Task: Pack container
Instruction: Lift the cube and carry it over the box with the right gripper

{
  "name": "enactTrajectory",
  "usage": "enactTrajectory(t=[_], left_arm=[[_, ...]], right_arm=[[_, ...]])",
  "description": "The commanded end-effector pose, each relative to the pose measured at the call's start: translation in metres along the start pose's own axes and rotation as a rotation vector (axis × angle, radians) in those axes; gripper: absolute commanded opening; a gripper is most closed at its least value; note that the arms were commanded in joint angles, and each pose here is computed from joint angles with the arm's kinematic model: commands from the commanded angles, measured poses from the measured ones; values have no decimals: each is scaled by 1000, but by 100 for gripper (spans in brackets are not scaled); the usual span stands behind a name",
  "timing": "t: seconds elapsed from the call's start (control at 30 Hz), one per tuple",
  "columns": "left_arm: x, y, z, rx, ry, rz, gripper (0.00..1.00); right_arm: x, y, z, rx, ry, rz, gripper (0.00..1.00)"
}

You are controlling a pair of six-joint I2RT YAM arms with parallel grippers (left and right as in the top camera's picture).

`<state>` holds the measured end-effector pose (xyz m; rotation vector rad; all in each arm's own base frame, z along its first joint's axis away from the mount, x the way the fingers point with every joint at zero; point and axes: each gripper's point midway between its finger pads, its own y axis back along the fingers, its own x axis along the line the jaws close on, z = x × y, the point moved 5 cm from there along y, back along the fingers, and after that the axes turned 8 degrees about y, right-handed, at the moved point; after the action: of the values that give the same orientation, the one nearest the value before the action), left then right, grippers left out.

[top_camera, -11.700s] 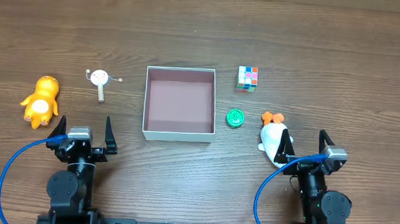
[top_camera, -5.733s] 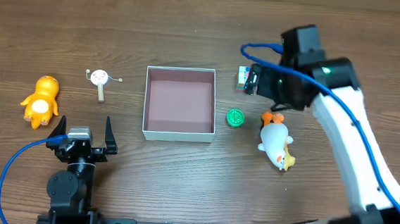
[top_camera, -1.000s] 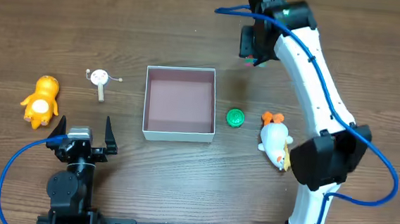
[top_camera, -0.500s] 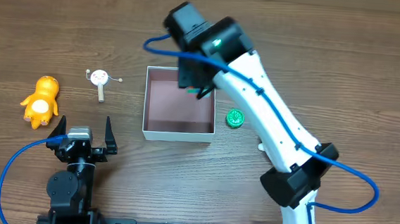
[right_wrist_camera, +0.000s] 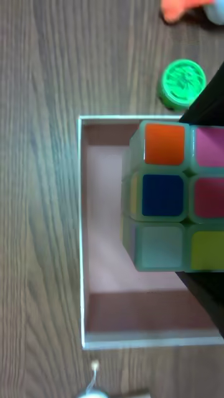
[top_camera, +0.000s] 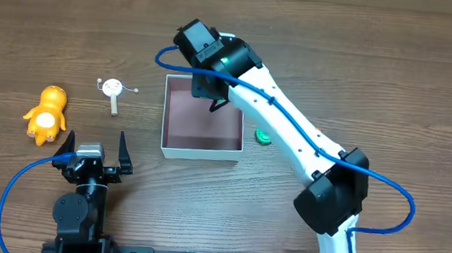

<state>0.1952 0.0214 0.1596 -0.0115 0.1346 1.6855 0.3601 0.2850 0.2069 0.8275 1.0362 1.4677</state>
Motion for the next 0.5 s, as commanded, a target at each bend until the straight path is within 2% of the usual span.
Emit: enactTrajectory(t=[0.0, 0.47], left_arm=[[-1, 0, 0, -3, 7, -13, 100], [-1, 0, 0, -3, 7, -13, 100]], right_arm=[[-16, -6, 7, -24, 36, -33, 52], [-15, -52, -14, 21, 54, -29, 55]])
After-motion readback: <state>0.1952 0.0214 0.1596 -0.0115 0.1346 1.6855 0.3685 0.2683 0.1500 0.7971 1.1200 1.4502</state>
